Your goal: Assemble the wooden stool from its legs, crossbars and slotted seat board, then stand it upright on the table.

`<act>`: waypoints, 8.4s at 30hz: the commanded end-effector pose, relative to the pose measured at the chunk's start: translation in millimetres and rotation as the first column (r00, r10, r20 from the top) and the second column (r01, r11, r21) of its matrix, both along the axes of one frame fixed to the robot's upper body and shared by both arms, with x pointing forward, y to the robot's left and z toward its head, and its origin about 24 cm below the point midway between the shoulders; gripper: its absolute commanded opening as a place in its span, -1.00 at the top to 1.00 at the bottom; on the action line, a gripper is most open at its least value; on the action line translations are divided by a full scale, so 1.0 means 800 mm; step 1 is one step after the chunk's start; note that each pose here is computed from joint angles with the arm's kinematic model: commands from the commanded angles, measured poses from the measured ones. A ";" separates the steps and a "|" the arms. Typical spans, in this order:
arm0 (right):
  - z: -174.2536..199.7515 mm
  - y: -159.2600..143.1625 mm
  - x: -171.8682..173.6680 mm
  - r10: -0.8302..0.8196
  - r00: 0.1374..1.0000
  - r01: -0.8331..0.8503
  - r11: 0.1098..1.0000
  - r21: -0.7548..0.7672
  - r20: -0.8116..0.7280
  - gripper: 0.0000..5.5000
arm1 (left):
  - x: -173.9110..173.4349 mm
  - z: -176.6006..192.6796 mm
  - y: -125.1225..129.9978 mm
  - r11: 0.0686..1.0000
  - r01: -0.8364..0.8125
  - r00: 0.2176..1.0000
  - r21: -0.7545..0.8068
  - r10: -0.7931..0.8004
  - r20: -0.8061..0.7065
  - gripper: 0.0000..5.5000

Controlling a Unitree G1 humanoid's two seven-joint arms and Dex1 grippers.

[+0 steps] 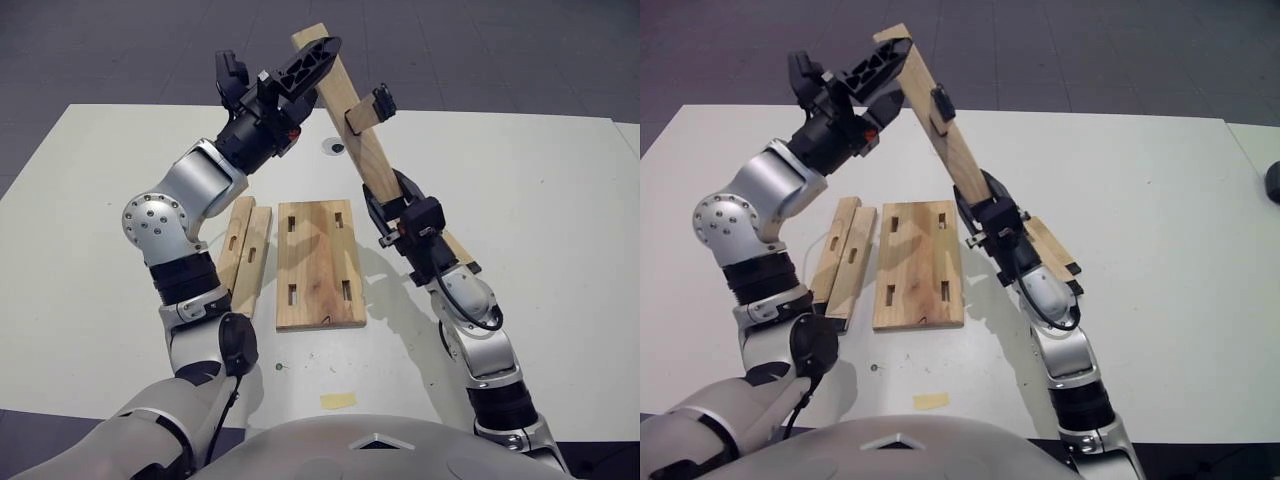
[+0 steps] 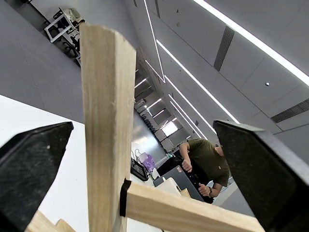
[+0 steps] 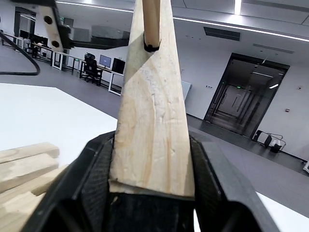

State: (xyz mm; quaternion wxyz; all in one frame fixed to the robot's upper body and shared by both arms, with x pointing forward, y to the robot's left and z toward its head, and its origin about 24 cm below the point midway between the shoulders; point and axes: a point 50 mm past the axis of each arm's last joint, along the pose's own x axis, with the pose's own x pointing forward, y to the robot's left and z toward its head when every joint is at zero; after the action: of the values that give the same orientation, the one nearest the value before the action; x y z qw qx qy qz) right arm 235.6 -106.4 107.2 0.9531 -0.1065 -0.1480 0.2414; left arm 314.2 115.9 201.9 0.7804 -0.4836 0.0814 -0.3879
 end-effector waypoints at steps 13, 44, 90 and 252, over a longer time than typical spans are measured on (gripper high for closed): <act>0.003 0.024 -0.003 0.097 0.995 -0.097 0.995 0.016 -0.015 0.26 | 0.010 0.021 0.016 0.998 -0.030 0.998 0.062 0.027 0.054 -0.08; -0.059 -0.036 -0.038 -0.079 0.881 -0.021 0.978 -0.206 -0.467 -0.54 | -0.011 0.083 0.126 0.860 -0.449 0.853 0.242 0.331 0.404 0.62; -0.062 -0.017 -0.082 -0.127 0.854 0.163 0.986 0.028 -0.505 -0.96 | -0.085 -0.054 0.166 0.773 -0.220 0.968 0.595 0.249 0.035 0.62; -0.053 0.003 -0.009 0.065 0.848 -0.077 0.997 0.000 -0.526 -0.96 | -0.017 -0.082 0.141 0.607 -0.673 0.720 0.424 0.668 0.187 0.62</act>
State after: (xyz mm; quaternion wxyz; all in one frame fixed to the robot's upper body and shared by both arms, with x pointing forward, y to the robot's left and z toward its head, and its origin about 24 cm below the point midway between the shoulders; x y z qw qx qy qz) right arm 229.4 -105.0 64.1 0.9469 -0.0381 0.1176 0.2968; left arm 303.0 227.3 147.0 0.9566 -0.2834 -0.0499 -0.0464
